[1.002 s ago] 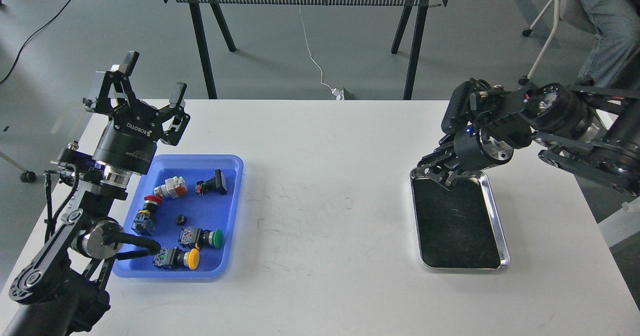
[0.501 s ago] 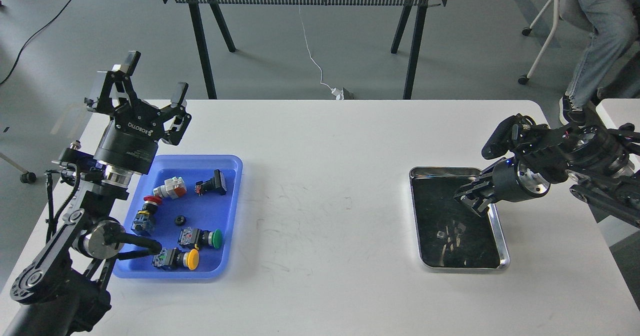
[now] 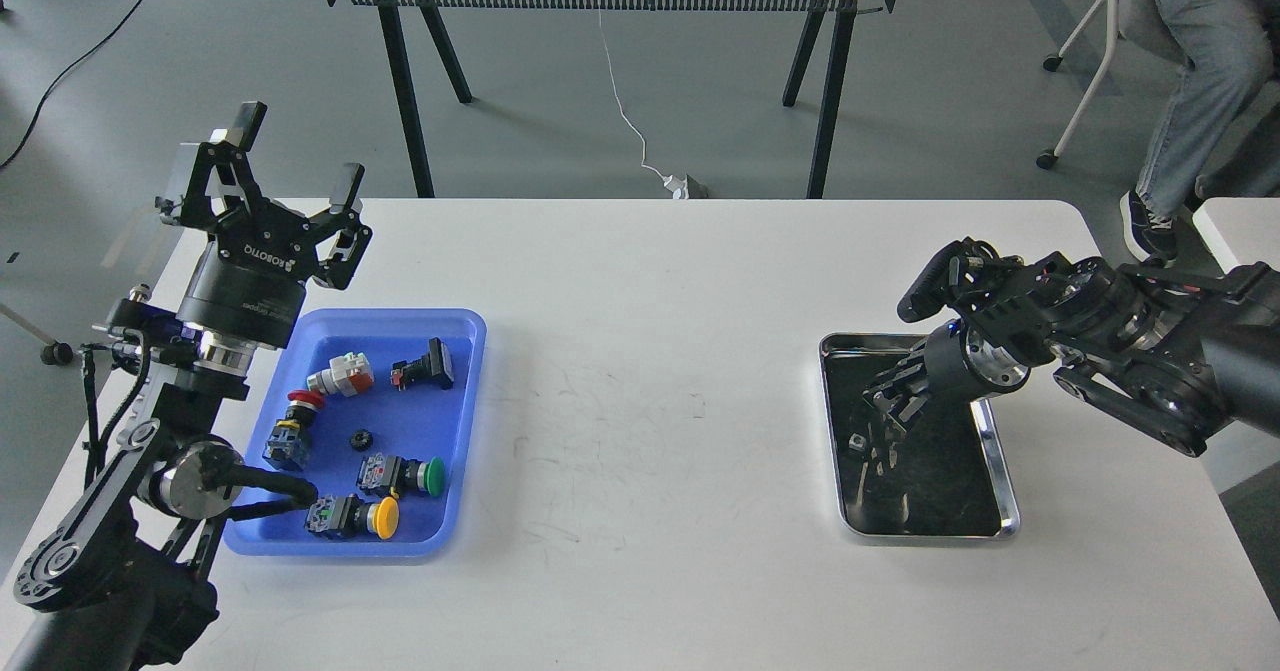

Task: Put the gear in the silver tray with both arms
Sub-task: 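Lift the right gripper away and move the left gripper over the blue tray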

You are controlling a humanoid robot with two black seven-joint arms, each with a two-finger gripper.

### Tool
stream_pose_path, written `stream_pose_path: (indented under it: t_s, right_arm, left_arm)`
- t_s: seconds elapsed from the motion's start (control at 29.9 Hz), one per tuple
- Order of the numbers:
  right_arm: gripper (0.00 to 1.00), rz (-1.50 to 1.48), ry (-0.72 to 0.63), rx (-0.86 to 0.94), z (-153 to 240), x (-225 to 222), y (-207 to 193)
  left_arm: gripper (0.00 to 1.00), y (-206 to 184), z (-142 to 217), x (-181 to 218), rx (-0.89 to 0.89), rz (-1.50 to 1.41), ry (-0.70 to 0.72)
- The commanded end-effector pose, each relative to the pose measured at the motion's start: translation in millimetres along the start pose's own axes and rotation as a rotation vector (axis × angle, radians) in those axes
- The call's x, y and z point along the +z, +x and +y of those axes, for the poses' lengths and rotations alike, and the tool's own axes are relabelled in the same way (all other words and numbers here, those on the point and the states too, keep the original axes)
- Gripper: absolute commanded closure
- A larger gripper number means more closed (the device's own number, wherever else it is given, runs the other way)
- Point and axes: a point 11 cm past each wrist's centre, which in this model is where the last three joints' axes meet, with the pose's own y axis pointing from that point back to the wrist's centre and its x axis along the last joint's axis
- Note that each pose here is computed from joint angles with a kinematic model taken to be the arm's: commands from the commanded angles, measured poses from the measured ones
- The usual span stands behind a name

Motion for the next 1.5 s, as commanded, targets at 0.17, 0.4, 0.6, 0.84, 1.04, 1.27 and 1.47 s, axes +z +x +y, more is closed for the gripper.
stream_pose_path:
  t_s: [0.17,0.4,0.6,0.84,1.04,1.27,1.47]
  right_arm:
    - [0.75,-0.011,-0.021,-0.02,5,9,-12]
    - [0.17,-0.033,-0.045,-0.014,18,21,-19]
    - [0.05,-0.2,-0.04,0.238,84,44,5]
    - [0.05,-0.857,0.289,0.734,162,51,20]
    - [0.03,-1.555,0.556,1.048,163,77,-22]
    - [0.03,-2.059,0.631,1.246,119,91,-82]
    - [0.03,-2.178,0.673,1.246,97,80,-90]
  left_arm:
    - [0.01,0,0,0,0.0,-0.002,0.0]
    - [0.01,1,0,1,-0.001,-0.003,-0.001]
    - [0.01,6,-1,11,-0.008,-0.032,-0.004]
    - [0.01,2,-7,29,-0.089,-0.132,0.021]
    - [0.01,-13,-12,47,-0.246,-0.376,0.091]
    - [0.01,-42,-3,49,-0.607,-0.921,0.306]
    - [0.01,-29,21,43,-0.983,-1.574,0.538]
